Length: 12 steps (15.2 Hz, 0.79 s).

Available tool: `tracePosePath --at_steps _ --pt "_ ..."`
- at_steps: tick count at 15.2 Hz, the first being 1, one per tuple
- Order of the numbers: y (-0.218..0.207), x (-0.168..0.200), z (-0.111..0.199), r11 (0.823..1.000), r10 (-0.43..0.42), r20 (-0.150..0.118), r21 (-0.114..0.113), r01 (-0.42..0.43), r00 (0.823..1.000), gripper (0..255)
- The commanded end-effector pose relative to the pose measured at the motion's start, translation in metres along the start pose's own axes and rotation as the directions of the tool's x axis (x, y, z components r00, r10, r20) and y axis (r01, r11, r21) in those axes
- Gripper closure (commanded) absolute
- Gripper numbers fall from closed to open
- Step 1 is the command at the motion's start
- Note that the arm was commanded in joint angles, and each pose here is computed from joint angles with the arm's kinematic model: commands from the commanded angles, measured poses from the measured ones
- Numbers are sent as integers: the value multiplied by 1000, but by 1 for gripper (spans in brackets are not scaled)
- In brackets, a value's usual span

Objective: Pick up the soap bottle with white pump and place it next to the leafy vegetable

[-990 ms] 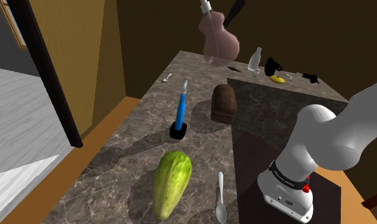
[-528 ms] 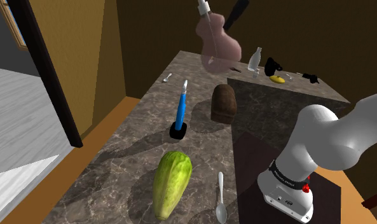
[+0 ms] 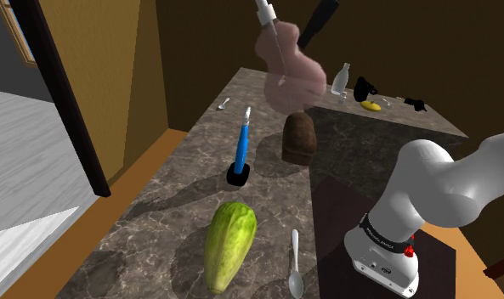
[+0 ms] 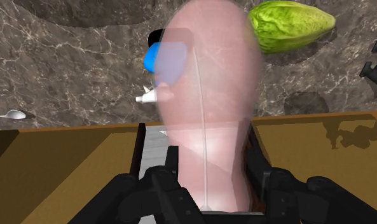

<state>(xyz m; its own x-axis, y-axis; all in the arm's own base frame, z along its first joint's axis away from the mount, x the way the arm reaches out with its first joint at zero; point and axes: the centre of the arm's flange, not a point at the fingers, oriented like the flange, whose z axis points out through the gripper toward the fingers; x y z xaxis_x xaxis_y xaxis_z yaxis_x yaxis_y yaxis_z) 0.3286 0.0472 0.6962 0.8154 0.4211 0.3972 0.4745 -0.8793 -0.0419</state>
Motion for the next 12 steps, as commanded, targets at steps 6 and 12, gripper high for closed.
tracePosePath --at_steps 6,12 --pt "-93 1 1 1000 2 -1 0 -2 1000 255" --pt "-172 -2 3 1000 2 -1 0 -2 1000 255"
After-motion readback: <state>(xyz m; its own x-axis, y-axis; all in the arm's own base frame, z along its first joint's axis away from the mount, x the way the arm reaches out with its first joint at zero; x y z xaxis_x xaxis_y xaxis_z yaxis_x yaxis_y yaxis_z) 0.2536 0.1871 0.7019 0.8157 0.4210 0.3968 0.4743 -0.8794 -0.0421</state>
